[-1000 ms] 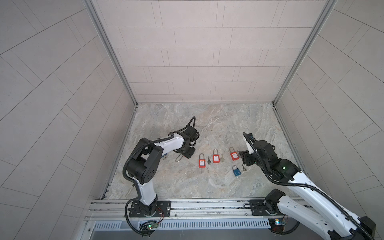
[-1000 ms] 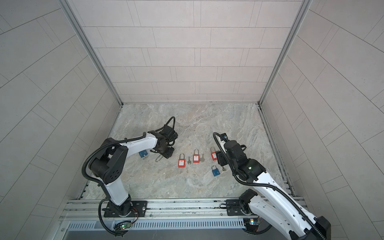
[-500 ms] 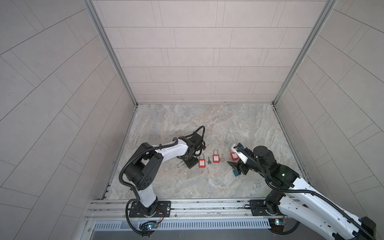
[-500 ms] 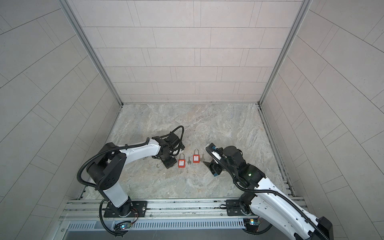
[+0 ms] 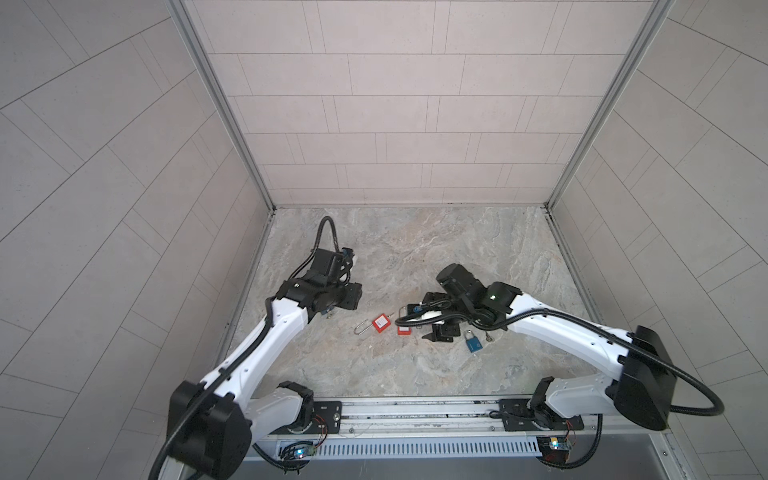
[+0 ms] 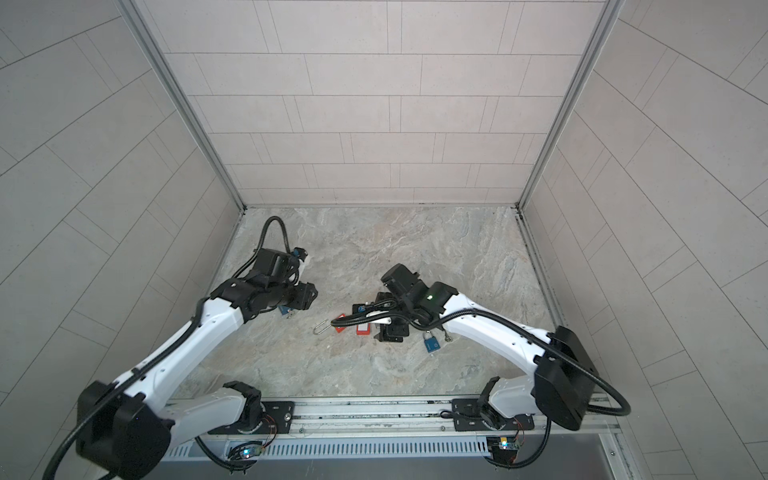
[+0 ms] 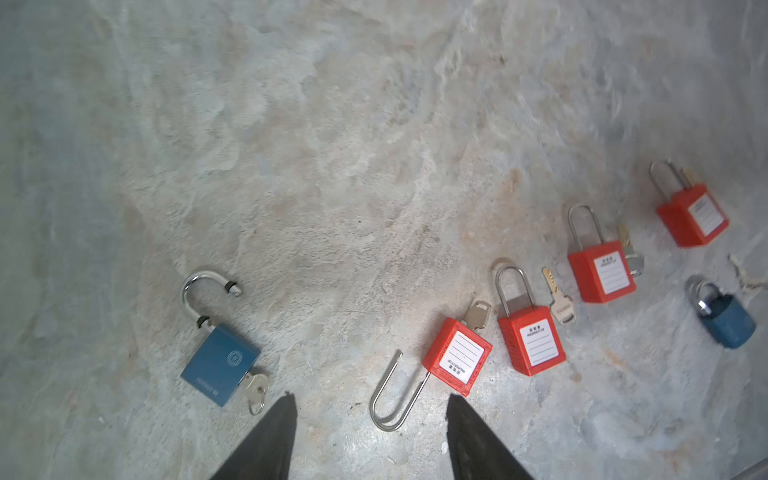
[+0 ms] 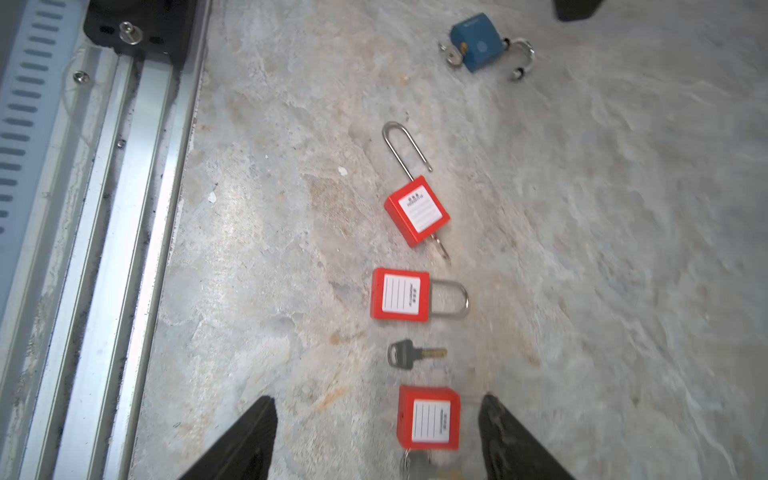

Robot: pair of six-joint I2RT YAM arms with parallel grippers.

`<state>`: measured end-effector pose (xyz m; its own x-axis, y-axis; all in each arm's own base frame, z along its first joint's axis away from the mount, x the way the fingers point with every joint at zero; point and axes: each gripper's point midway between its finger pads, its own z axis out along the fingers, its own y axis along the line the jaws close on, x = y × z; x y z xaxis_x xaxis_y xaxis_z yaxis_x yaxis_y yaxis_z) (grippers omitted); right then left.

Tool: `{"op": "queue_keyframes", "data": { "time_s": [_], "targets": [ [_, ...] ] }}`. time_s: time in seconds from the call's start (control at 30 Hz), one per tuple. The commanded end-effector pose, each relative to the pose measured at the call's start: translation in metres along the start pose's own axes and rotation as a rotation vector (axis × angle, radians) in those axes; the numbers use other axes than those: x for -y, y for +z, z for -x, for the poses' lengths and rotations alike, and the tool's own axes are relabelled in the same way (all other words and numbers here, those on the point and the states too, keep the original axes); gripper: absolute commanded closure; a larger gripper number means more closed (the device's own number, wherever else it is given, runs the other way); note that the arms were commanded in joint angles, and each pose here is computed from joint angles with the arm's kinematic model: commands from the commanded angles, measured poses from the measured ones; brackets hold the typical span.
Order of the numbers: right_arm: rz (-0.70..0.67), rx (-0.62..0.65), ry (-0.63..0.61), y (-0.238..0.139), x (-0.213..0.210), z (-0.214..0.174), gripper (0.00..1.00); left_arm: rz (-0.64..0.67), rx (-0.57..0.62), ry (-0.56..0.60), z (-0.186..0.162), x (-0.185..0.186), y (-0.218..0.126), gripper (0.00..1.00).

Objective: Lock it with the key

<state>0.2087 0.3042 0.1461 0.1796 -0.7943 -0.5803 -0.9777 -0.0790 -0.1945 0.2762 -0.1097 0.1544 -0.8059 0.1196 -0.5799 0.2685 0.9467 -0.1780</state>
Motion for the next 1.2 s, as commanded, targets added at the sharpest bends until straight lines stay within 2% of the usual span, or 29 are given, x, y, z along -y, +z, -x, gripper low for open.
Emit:
{"op": "queue_keyframes", "data": {
  "time_s": [0.0,0.1,0.27,0.33,0.47,0.67,0.93,1.17],
  "targets": [
    [0.153,0.022,-0.163,0.018,-0.011,0.021,0.21,-0.078,0.079,-0.195,0.007,-0.001,-0.014,0.36],
    [0.205,-0.041,-0.226,0.051,-0.001,0.029,0.22,-0.114,0.134,-0.32,0.015,-0.014,-0.026,0.36],
    [0.273,-0.123,-0.247,0.095,0.016,0.029,0.25,-0.212,0.193,-0.564,0.021,-0.045,-0.031,0.35],
    [0.27,-0.157,-0.26,0.111,0.024,0.027,0.25,-0.241,0.208,-0.618,0.021,-0.052,-0.03,0.36],
    [0.242,-0.221,-0.285,0.134,0.039,0.024,0.25,-0.263,0.189,-0.631,0.016,-0.052,-0.024,0.36],
    [0.174,-0.324,-0.287,0.147,0.066,0.02,0.25,-0.285,0.132,-0.631,-0.003,-0.044,-0.02,0.37],
    [0.259,-0.387,-0.317,0.137,0.051,0.006,0.25,-0.27,0.124,-0.681,-0.022,-0.04,-0.023,0.38],
    [0.259,-0.393,-0.307,0.147,0.05,0.003,0.26,-0.263,0.109,-0.707,-0.027,-0.039,-0.023,0.38]
  ]
}}
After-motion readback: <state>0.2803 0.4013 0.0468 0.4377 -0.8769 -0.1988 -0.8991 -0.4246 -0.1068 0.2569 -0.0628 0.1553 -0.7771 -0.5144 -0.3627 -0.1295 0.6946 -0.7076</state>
